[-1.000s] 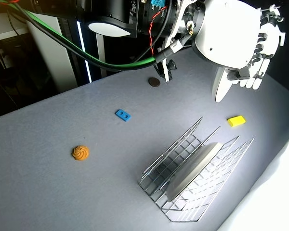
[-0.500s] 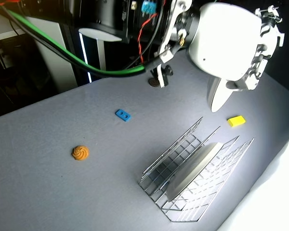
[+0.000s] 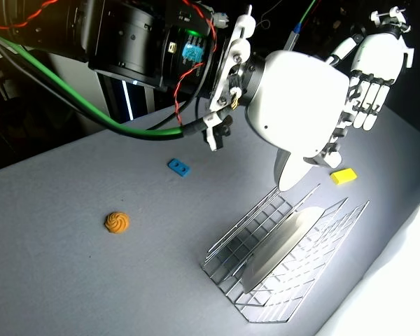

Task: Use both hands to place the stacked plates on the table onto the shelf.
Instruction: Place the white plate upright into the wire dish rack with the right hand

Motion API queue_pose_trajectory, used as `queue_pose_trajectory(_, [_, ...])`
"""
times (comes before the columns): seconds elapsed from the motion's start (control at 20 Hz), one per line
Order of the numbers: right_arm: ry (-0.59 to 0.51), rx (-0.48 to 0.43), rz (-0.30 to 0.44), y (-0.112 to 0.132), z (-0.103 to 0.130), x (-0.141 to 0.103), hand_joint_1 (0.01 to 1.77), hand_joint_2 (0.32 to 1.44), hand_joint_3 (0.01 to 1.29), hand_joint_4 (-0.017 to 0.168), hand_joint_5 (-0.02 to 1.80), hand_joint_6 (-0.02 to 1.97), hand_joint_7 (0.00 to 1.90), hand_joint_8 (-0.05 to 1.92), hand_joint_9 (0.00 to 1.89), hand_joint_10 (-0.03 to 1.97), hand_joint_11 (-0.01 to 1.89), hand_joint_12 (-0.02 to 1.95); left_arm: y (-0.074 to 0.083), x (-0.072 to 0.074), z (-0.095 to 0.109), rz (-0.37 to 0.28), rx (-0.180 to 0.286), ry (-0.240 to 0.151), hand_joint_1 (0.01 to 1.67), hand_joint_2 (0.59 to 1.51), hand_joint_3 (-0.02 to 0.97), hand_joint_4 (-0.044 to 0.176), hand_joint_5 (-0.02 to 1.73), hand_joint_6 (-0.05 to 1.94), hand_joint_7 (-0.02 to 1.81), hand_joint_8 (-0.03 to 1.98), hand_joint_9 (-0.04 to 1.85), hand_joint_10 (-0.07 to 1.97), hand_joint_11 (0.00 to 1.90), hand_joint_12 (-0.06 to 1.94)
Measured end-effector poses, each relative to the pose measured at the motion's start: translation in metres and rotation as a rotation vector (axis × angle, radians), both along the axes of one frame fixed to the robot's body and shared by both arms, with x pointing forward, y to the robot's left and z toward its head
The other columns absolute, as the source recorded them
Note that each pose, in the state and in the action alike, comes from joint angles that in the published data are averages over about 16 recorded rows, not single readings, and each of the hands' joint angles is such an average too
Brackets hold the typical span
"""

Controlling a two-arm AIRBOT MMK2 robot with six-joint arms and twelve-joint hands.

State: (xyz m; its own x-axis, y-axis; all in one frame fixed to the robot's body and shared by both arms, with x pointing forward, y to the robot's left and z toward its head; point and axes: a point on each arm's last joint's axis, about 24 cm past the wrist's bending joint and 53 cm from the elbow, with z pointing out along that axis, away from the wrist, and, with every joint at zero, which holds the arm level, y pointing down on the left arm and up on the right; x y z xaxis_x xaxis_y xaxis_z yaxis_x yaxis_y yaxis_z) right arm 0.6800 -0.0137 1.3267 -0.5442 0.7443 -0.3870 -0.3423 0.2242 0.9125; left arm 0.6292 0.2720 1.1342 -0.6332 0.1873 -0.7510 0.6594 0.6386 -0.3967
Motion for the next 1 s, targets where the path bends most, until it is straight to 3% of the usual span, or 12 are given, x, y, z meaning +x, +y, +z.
queue_pose_trajectory(0.5, [-0.002, -0.046, -0.038, -0.02, -0.015, 0.006, 1.2, 0.99, 0.02, 0.005, 0.98, 0.88, 1.06, 0.81, 1.2, 0.02, 0.74, 1.12, -0.003, -0.001, 0.001, -0.008, -0.003, -0.004, 0.01, 1.185, 0.014, 0.001, 0.02, 0.02, 0.02, -0.01, 0.02, 0.02, 0.02, 0.01])
queue_pose_trajectory(1.0, [0.01, -0.067, -0.05, -0.024, -0.027, 0.012, 1.21, 0.99, 0.02, 0.008, 0.98, 0.88, 1.06, 0.81, 1.2, 0.02, 0.73, 1.11, -0.016, -0.006, 0.003, -0.057, 0.002, -0.028, 0.01, 1.186, 0.014, 0.001, 0.02, 0.02, 0.02, -0.01, 0.02, 0.02, 0.02, 0.01])
